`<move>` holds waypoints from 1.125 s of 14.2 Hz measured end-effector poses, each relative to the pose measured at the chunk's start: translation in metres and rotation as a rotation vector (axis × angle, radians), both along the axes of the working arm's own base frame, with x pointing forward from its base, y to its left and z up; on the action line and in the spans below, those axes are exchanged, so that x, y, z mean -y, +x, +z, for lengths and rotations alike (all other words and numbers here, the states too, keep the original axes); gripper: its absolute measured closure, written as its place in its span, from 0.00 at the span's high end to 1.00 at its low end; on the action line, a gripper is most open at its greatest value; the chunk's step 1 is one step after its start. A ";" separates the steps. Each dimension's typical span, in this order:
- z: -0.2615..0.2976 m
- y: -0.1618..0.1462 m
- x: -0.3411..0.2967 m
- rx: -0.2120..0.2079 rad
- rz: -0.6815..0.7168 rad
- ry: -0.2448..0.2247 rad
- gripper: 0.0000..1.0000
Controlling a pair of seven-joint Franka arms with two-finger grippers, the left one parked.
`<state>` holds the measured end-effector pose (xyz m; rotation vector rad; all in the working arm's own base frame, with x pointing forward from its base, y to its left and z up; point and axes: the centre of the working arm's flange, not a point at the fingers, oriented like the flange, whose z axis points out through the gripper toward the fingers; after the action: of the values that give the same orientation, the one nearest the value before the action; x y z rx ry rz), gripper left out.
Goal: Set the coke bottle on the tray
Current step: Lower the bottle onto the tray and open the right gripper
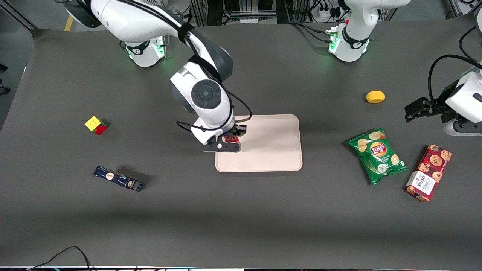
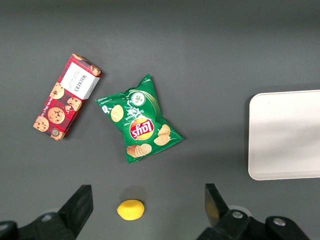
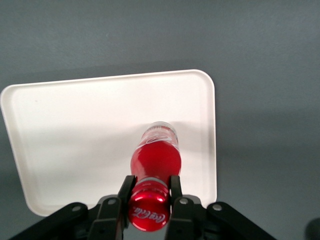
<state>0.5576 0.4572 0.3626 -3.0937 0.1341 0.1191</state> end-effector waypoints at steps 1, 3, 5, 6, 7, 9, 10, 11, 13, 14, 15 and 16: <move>-0.010 -0.001 0.000 -0.001 0.001 -0.001 0.33; -0.025 -0.003 0.002 -0.013 0.001 -0.010 0.33; -0.033 -0.005 0.003 -0.024 0.001 -0.019 0.33; -0.035 -0.005 0.004 -0.028 0.000 -0.023 0.33; -0.036 -0.005 0.005 -0.029 -0.001 -0.025 0.33; -0.037 -0.004 0.007 -0.027 -0.001 -0.031 0.33; -0.038 -0.005 0.007 -0.026 0.001 -0.036 0.33; -0.040 -0.005 0.007 -0.027 0.002 -0.040 0.33; -0.043 -0.006 0.008 -0.024 0.005 -0.048 0.34; -0.045 -0.007 0.008 -0.020 0.004 -0.049 0.37; -0.046 -0.007 0.008 -0.017 0.003 -0.049 0.45; -0.045 -0.006 0.008 -0.014 0.002 -0.048 0.53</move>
<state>0.5513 0.4491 0.3175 -3.1411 0.1364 0.1400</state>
